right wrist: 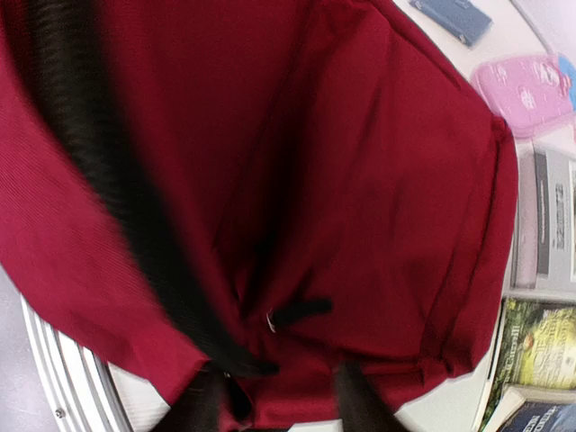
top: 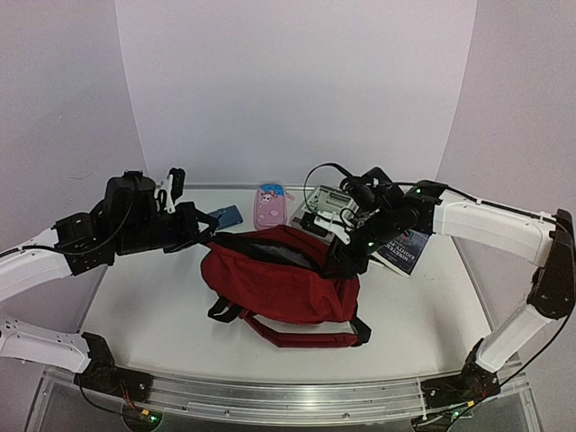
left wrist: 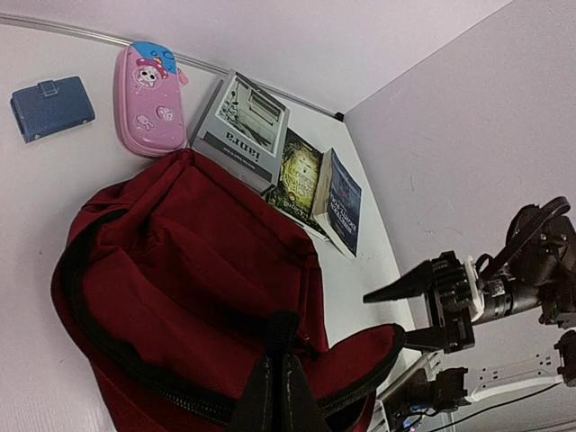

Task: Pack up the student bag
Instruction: Unzip the student bag at the center of the board.

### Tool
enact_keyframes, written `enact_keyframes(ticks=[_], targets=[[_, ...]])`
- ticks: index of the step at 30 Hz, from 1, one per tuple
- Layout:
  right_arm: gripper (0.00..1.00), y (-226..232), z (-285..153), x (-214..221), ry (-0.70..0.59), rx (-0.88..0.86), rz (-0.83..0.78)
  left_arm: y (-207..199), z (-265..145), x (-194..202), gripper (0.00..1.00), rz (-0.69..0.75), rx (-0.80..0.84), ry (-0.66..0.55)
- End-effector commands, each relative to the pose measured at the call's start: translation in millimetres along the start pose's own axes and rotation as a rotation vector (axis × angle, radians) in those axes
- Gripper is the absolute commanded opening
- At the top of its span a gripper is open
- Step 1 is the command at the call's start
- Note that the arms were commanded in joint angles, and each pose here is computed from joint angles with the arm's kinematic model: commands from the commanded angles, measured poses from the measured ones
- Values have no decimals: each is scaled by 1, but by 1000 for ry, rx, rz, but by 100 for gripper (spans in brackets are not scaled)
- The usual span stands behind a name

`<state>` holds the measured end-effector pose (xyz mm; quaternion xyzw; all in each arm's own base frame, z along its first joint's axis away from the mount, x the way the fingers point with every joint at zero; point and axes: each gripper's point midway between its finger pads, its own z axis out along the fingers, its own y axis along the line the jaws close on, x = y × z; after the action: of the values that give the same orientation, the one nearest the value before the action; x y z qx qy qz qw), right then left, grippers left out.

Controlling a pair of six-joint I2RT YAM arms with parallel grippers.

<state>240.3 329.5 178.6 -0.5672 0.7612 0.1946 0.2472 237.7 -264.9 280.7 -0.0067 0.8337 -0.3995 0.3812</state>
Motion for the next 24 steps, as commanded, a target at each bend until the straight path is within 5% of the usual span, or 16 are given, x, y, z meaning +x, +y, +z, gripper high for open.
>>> enact_keyframes(ticks=[1,8,18,22,24], targets=[[85,20,-34,-37,-100,-105,61,-45,8,-18,0,42,137,-28],[95,37,-62,-98,-227,-163,73,-61,26,-14,0,59,160,9],[92,57,-14,-141,-242,-164,116,-69,30,-11,0,37,186,19],[79,59,1,-149,-234,-139,100,-69,26,-14,0,31,187,1],[60,56,7,-147,-221,-128,101,-67,24,-15,0,26,182,-4]])
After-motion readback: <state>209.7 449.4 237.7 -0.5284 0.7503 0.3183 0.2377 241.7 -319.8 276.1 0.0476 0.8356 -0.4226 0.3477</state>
